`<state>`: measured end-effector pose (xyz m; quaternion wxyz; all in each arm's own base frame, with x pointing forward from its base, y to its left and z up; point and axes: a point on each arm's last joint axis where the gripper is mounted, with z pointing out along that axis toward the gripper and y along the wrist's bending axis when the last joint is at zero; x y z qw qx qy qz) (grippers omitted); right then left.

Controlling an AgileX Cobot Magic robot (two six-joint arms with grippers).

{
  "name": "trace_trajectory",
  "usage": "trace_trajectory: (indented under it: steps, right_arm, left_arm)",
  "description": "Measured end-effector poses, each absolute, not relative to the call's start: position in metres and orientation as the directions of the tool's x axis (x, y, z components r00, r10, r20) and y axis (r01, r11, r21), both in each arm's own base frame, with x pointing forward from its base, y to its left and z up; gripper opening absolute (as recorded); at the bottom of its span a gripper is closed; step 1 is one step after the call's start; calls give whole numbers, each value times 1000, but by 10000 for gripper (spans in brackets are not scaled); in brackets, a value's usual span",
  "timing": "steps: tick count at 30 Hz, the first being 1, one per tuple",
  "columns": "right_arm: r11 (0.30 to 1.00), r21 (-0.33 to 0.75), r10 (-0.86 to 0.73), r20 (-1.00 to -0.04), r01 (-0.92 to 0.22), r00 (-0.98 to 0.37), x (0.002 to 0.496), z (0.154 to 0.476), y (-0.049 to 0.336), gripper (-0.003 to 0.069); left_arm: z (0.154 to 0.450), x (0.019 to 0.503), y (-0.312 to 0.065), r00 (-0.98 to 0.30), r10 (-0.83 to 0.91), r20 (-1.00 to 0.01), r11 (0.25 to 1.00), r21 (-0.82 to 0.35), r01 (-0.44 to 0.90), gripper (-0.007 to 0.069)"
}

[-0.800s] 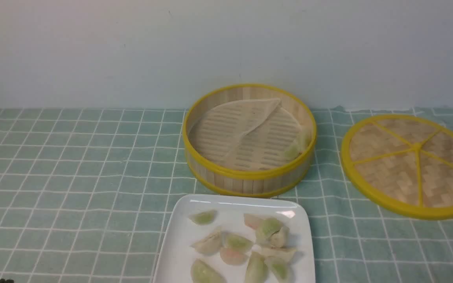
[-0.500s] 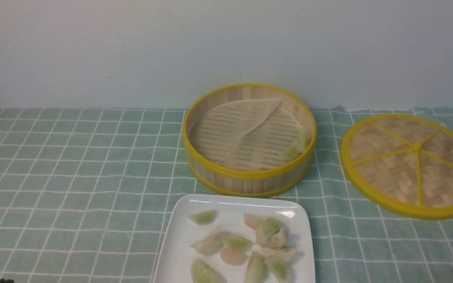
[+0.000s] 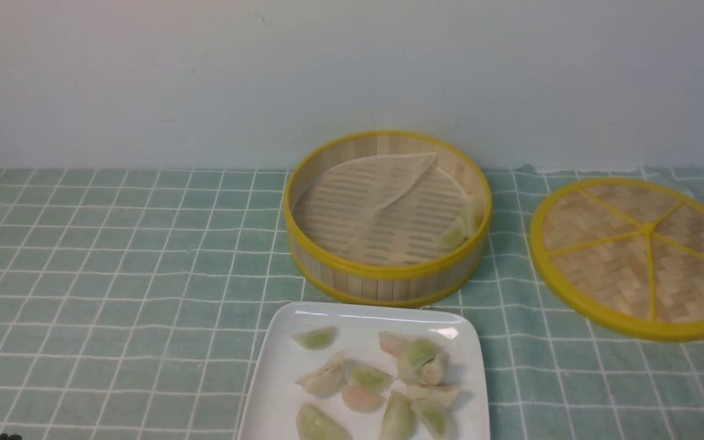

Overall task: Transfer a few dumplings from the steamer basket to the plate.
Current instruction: Use the right arm to grab a dumpling from inside the steamer

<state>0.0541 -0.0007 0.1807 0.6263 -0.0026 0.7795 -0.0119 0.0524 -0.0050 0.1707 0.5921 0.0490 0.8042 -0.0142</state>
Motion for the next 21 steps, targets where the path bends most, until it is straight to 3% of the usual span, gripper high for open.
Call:
trace_trajectory:
  steps: [3, 6, 7, 10, 12, 18, 20, 21]
  right_arm:
    - [1000, -8, -9, -977, -2, -211, 54, 181, 0, -13]
    - [990, 143, 144, -977, 13, -160, 55, 184, 2, -13]
    - [938, 346, 346, -935, 8, -84, 56, 190, 3, -13]
    - [797, 604, 604, -796, -21, 39, 57, 202, 0, -13]
    - [720, 693, 693, -715, -38, 88, 56, 206, -2, -13]
    - [549, 832, 826, -526, -77, 202, 55, 214, -11, -13]
    - [543, 836, 831, -520, -82, 197, 54, 215, -10, -13]
    - [574, 814, 815, -558, -89, 155, 54, 221, -6, -13]
  left_arm:
    - [171, 52, -5, -294, 62, -954, 995, 35, 96, -6]
    - [171, 52, -5, -294, 62, -954, 995, 35, 96, -6]
    - [171, 52, -5, -295, 62, -954, 995, 35, 96, -6]
    - [171, 52, -5, -295, 62, -954, 995, 35, 96, -6]
    - [171, 52, -5, -295, 62, -954, 995, 35, 96, -6]
    - [171, 52, -5, -295, 62, -954, 995, 35, 96, -6]
    - [171, 52, -5, -295, 62, -954, 995, 35, 96, -6]
    - [171, 52, -5, -295, 62, -954, 995, 35, 96, -6]
